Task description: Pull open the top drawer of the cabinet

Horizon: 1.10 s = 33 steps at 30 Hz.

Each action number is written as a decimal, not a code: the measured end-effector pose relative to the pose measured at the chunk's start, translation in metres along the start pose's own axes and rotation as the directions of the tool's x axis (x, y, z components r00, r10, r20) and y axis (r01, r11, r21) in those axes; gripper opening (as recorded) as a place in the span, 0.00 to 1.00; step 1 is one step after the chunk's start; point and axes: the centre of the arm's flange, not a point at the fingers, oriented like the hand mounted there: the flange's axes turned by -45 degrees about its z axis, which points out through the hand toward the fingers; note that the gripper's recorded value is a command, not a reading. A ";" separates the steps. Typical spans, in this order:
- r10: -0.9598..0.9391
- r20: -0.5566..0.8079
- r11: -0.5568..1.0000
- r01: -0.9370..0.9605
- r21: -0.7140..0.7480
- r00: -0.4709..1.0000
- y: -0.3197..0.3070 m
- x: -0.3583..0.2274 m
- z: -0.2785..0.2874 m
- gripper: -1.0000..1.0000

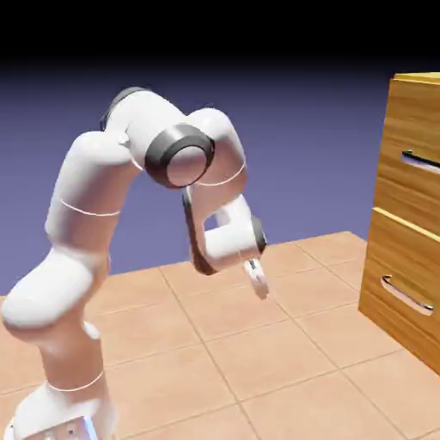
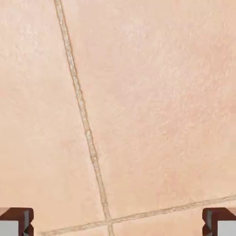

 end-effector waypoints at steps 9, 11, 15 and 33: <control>-0.499 0.175 0.853 0.517 -0.073 0.849 0.025 -0.026 -0.010 1.00; -0.579 0.234 0.794 0.606 -0.057 0.781 0.028 -0.036 -0.017 1.00; -0.703 0.347 0.667 0.745 0.020 0.620 0.027 -0.060 -0.034 1.00; -0.958 0.284 0.197 0.616 0.763 -0.046 -0.107 -0.199 -0.162 1.00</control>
